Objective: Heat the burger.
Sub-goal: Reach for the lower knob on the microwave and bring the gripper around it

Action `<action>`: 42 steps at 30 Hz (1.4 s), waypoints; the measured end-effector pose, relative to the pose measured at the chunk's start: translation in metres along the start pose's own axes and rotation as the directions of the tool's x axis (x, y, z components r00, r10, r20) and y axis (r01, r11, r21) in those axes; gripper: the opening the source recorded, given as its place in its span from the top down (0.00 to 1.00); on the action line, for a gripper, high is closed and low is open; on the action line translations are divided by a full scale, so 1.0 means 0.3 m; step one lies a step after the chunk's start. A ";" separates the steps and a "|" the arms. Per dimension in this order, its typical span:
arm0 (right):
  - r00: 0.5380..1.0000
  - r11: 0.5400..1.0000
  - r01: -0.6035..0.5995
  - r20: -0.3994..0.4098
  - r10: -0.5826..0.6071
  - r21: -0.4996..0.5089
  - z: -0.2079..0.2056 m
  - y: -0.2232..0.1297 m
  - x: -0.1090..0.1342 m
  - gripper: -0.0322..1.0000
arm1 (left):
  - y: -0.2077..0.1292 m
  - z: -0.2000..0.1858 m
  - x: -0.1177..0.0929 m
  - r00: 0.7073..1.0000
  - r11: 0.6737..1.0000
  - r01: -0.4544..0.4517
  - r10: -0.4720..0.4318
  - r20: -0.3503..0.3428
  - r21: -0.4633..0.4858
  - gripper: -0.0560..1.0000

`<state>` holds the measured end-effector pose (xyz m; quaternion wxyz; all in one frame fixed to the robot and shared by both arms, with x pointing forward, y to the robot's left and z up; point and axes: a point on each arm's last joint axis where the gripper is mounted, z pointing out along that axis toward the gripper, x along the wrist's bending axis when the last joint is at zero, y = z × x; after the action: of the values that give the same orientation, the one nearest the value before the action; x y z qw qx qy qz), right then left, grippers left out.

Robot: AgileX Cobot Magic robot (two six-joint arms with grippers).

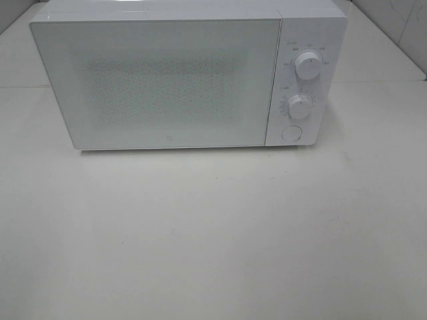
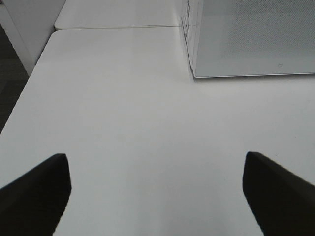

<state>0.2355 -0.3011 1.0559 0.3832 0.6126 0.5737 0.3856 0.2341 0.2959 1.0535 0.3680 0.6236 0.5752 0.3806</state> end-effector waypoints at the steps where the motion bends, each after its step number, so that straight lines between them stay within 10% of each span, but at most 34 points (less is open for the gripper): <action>1: 1.000 1.000 0.000 0.000 0.000 0.000 0.000 0.000 0.000 0.25 | 0.000 0.000 0.000 1.000 1.000 0.000 0.000 0.000 0.000 0.11; 42: 1.000 0.999 0.028 -0.005 -0.029 -0.045 0.245 0.211 0.018 0.23 | 0.000 0.000 0.000 1.000 1.000 -0.003 0.003 0.000 0.000 0.11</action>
<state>0.3284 -0.3007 1.0836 0.4009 0.5946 0.5746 0.3945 0.2341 0.2959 1.0535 0.3675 0.6244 0.5743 0.3811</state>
